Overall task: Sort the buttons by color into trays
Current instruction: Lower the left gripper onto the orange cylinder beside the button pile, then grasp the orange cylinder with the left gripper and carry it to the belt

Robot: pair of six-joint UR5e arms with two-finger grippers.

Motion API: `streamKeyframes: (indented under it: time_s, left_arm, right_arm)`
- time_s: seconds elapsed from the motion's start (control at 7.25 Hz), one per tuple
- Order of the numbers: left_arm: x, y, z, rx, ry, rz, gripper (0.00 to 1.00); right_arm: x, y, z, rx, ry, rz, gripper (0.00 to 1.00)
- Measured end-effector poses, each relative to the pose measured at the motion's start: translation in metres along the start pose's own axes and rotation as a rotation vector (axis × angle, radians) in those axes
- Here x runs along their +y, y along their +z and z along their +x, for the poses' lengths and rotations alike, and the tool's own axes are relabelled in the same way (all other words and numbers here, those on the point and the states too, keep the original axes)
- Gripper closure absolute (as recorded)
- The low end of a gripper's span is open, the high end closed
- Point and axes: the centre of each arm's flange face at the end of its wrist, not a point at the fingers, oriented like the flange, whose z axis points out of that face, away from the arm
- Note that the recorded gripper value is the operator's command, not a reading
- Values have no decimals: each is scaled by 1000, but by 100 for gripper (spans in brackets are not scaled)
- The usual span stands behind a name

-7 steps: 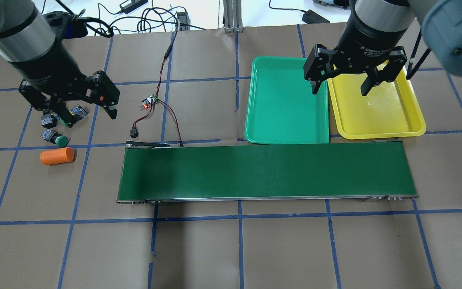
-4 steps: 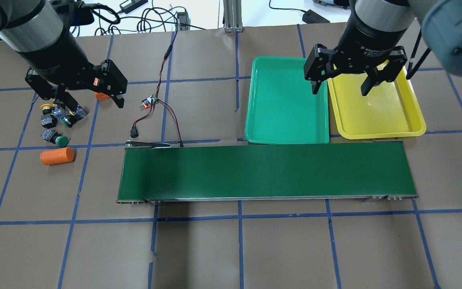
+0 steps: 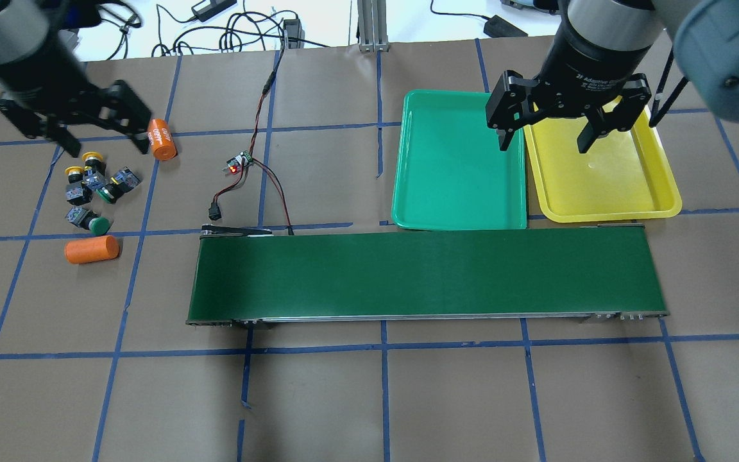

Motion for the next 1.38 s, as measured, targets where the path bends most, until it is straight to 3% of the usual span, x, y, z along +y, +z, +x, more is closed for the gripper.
streamKeyframes:
  time_s: [0.28, 0.69, 1.38]
  left_arm:
    - [-9, 76, -94, 38, 85, -47, 0]
    - [-7, 174, -115, 64, 106, -57, 0]
    - [-7, 236, -111, 130, 47, -95, 0]
  right_arm:
    - [0, 0, 0, 0, 0, 0, 0]
    - [0, 0, 0, -1, 0, 0, 0]
    - [0, 0, 0, -2, 0, 0, 0]
